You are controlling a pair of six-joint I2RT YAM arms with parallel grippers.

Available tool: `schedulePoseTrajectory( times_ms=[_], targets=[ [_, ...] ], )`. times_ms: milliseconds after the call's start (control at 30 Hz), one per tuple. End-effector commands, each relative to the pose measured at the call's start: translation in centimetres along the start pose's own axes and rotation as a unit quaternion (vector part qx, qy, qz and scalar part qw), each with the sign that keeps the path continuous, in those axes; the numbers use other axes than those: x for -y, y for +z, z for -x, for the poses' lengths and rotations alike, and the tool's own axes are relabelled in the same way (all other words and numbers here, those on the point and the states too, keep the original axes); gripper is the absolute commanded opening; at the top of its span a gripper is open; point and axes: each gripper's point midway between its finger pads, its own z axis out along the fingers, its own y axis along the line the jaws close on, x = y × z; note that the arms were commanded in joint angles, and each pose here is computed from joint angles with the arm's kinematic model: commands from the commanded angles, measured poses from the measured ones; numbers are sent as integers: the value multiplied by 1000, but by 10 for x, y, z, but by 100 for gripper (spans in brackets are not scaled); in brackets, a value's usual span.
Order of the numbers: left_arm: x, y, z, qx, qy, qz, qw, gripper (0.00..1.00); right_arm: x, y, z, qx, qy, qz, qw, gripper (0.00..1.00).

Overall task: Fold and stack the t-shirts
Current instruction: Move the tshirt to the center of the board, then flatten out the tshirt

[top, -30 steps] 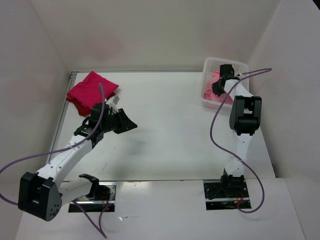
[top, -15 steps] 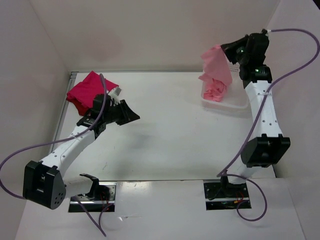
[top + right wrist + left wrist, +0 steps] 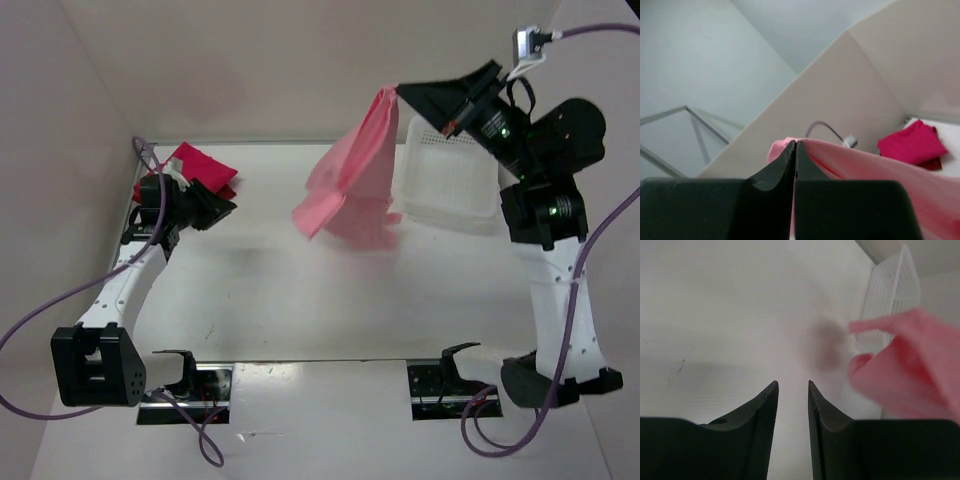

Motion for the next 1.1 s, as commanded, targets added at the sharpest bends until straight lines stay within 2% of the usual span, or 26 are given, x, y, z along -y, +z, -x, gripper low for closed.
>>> schedulePoseTrajectory(
  times_ms=[0, 67, 100, 167, 200, 267, 300, 367, 400, 433, 567, 633, 700, 767, 833, 933, 1000, 1067],
  targets=[
    [20, -12, 37, 39, 16, -21, 999, 38, 63, -3, -60, -70, 68, -31, 995, 0],
    [20, -17, 47, 48, 20, -17, 999, 38, 88, -12, -83, -86, 93, -54, 991, 0],
    [21, -19, 52, 55, 25, -18, 998, 38, 128, -19, -110, -97, 104, -103, 985, 0],
    [21, -19, 52, 54, 26, -19, 998, 39, 167, -32, -135, -102, 113, -157, 976, 0],
    [18, -16, 45, 45, 30, -16, 998, 39, 205, -46, -159, -112, 128, -207, 963, 0],
    [5, -9, 28, 30, 45, 10, 998, 39, 240, -65, -184, -130, 125, -260, 949, 0],
    [5, -4, 11, 11, 74, 13, 997, 39, 267, -79, -201, -135, 130, -306, 934, 0],
    [-10, 5, -10, -14, 91, 40, 995, 40, 292, -98, -209, -134, 128, -352, 917, 0],
    [-15, 8, -29, -38, 99, 46, 993, 42, 301, -111, -216, -135, 135, -377, 907, 0],
    [-19, 11, -38, -51, 106, 50, 992, 42, 300, -117, -209, -127, 126, -382, 906, 0],
    [-37, 18, -54, -64, 106, 73, 990, 48, 309, -149, -191, -101, 104, -430, 891, 0],
    [-50, 27, -61, -74, 105, 92, 988, 52, 312, -160, -196, -106, 101, -448, 882, 0],
    [-63, 35, -70, -94, 97, 109, 985, 52, 317, -171, -209, -120, 115, -454, 875, 0],
    [-65, 42, -85, -115, 99, 115, 982, 52, 309, -171, -210, -119, 113, -440, 883, 0],
    [-64, 46, -98, -126, 104, 114, 980, 57, 309, -171, -210, -116, 111, -437, 885, 0],
    [-63, 55, -118, -142, 112, 115, 977, 61, 329, -191, -214, -116, 101, -488, 859, 0],
    [-63, 59, -127, -150, 115, 118, 975, 63, 344, -204, -218, -121, 104, -517, 841, 5],
    [-67, 62, -132, -150, 121, 126, 973, 63, 343, -206, -218, -122, 98, -520, 840, 7]
  ],
)
